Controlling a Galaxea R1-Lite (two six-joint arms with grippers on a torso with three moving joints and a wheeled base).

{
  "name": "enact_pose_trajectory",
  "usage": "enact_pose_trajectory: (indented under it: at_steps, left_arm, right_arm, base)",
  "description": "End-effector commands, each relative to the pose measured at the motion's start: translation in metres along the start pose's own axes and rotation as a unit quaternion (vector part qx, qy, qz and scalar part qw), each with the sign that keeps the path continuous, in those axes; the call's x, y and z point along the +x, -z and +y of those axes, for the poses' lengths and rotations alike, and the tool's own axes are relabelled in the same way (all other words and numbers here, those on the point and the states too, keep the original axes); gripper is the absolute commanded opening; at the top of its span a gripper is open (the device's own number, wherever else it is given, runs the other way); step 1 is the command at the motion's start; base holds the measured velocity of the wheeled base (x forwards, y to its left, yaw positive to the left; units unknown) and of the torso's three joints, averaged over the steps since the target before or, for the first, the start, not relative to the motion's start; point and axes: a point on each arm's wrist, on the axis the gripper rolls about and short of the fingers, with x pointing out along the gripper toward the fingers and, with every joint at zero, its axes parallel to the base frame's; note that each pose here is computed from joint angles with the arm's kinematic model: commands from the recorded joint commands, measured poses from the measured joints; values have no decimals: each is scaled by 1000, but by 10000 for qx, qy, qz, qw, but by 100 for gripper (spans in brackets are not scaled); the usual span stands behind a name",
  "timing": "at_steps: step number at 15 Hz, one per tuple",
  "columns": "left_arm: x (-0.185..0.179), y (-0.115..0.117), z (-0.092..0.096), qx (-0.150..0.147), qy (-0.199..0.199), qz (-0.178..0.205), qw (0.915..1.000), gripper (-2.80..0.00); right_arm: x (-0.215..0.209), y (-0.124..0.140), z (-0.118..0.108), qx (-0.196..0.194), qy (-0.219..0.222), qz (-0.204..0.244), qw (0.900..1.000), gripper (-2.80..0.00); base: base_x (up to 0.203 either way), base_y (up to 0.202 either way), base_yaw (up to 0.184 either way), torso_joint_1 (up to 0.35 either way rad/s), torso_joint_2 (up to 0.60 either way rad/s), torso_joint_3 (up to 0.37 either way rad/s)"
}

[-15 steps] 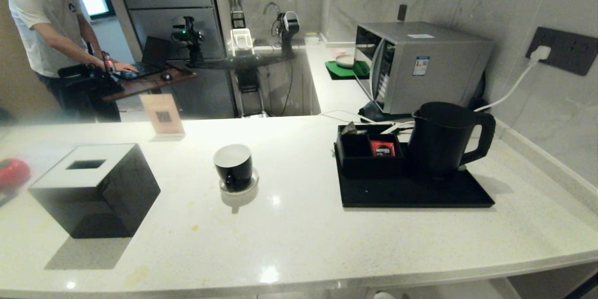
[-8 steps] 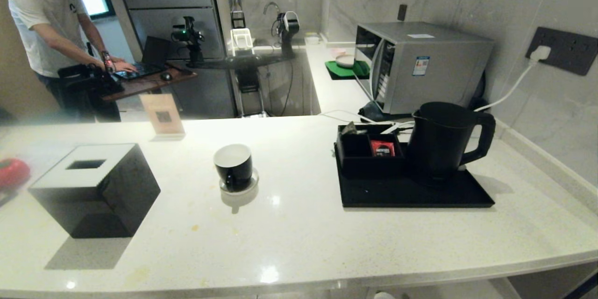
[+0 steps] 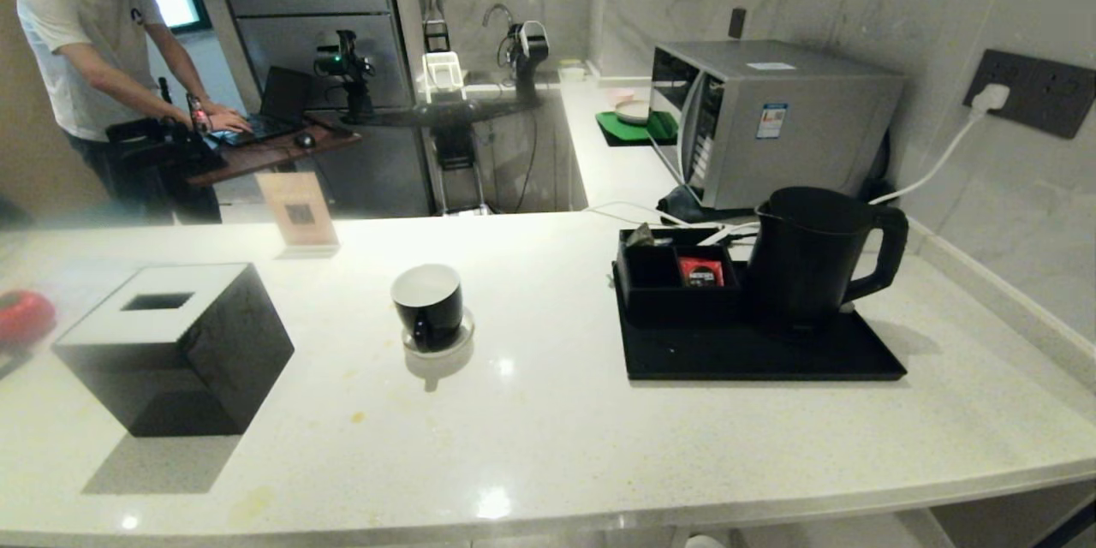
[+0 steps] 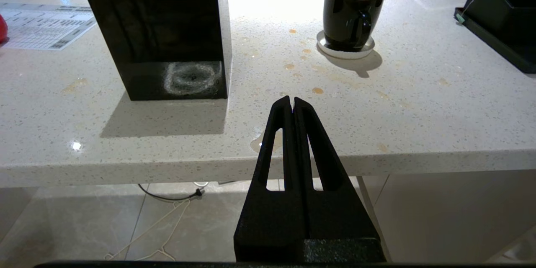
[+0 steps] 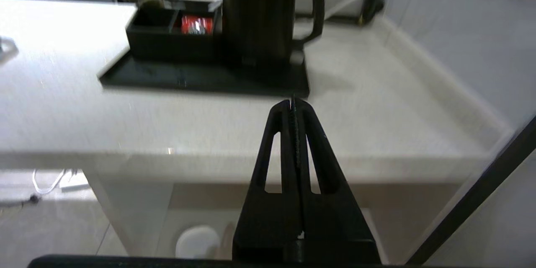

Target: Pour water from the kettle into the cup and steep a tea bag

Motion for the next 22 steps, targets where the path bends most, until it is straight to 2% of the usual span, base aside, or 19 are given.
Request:
enact_pose_trajectory:
  at_steps: [1, 7, 13, 17, 22]
  left_arm:
    - [0, 0, 0, -2, -3, 4, 10000, -280]
    - [0, 0, 0, -2, -3, 4, 10000, -280]
    - [0, 0, 0, -2, -3, 4, 10000, -280]
    - [0, 0, 0, -2, -3, 4, 10000, -280]
    - [0, 0, 0, -2, -3, 4, 10000, -280]
  right_arm:
    - [3, -20, -1, -3, 5, -9, 10000, -280]
    - [23, -50, -3, -3, -22, 323, 9995, -280]
    - [77, -66, -5, 21, -45, 663, 9978, -280]
    - [118, -63, -6, 11, -25, 1071, 9942, -280]
    - [156, -39, -10, 23, 163, 1512, 9884, -280]
  base:
    - [0, 0, 0, 0, 0, 0]
    - [0, 0, 0, 0, 0, 0]
    - [0, 0, 0, 0, 0, 0]
    - [0, 0, 0, 0, 0, 0]
    - [0, 0, 0, 0, 0, 0]
